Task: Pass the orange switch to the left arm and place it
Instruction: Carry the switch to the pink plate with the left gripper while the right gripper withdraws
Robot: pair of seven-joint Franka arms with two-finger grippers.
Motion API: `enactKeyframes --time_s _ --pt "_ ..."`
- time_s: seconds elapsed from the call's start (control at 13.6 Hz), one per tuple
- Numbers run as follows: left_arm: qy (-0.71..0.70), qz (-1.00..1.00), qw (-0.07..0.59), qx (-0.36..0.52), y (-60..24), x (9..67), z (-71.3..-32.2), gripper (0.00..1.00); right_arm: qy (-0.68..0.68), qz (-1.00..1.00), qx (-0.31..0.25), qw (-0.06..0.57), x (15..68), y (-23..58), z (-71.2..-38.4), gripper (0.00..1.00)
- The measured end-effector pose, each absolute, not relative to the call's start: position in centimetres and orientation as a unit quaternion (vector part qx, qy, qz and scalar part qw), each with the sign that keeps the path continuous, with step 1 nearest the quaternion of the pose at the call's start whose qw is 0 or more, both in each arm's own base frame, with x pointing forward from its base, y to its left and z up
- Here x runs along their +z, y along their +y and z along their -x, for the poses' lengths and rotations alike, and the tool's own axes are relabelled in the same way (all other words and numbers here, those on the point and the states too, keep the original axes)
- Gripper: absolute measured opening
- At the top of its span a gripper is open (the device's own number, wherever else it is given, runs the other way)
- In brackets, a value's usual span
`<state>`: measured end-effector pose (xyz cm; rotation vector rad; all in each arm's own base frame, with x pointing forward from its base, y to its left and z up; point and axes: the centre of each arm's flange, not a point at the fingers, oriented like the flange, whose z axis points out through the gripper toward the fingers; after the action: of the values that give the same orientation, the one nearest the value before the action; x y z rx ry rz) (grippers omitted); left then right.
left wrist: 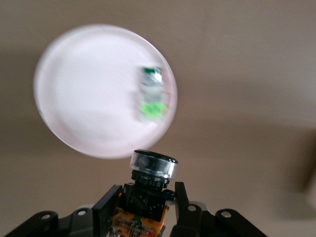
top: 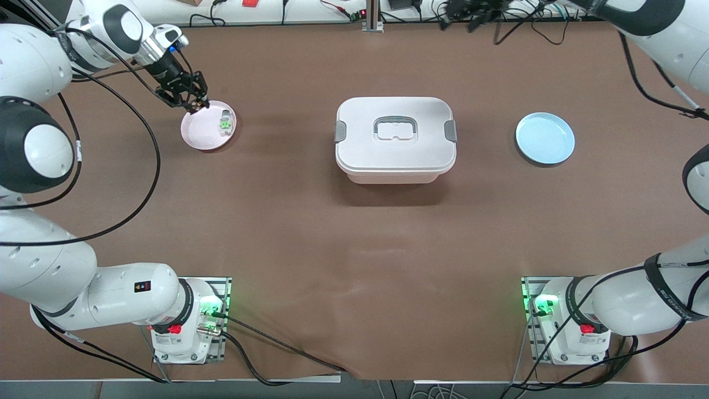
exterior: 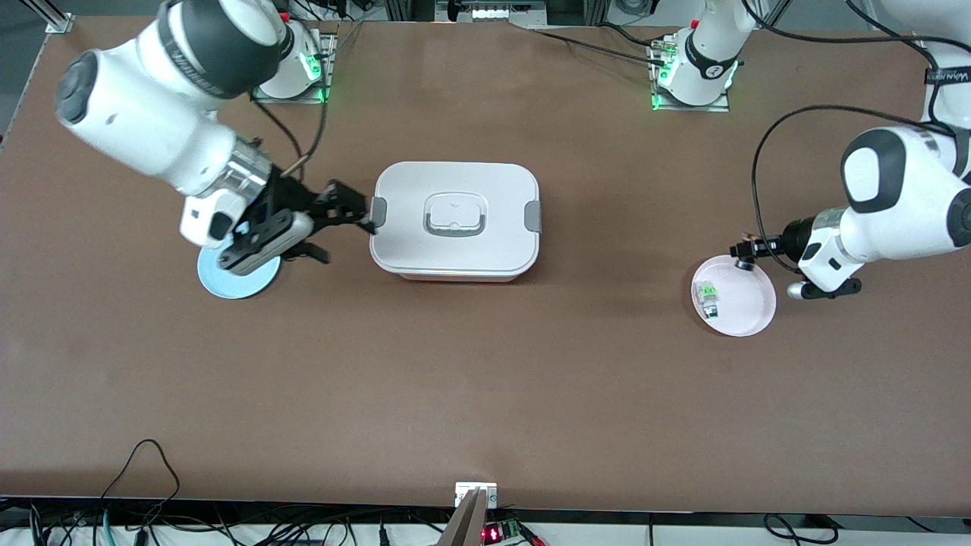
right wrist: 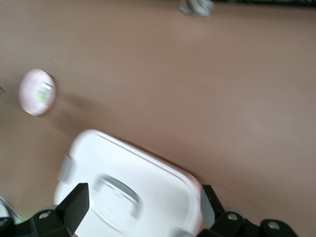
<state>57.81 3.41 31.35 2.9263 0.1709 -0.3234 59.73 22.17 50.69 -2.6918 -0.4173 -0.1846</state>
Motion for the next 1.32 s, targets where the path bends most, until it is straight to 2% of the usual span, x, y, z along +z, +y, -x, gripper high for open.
enactKeyframes --time_s 0.37,0.73,0.88,1.17,1.32 --pt "0.011 -0.999 0.02 -0.05 5.6 26.2 -60.0 0.49 -0.131 0.985 0.016 0.115 49.9 13.4 -59.5 1.0" --pt "0.006 -0.999 0.015 -0.036 5.9 20.4 -60.4 0.49 -0.091 0.994 0.053 0.036 51.6 10.5 -58.0 1.0" --pt "0.005 -0.999 0.016 -0.041 5.9 19.4 -60.3 0.49 -0.06 0.996 0.067 0.024 51.9 10.0 -57.6 1.0" --pt "0.002 -0.998 0.018 -0.052 5.5 18.2 -59.9 0.49 -0.003 0.998 0.047 0.03 55.7 7.0 -57.0 1.0" --pt "0.001 -0.998 0.018 -0.059 5.3 17.7 -59.5 0.66 0.016 0.998 0.046 0.032 57.5 5.0 -55.9 1.0"
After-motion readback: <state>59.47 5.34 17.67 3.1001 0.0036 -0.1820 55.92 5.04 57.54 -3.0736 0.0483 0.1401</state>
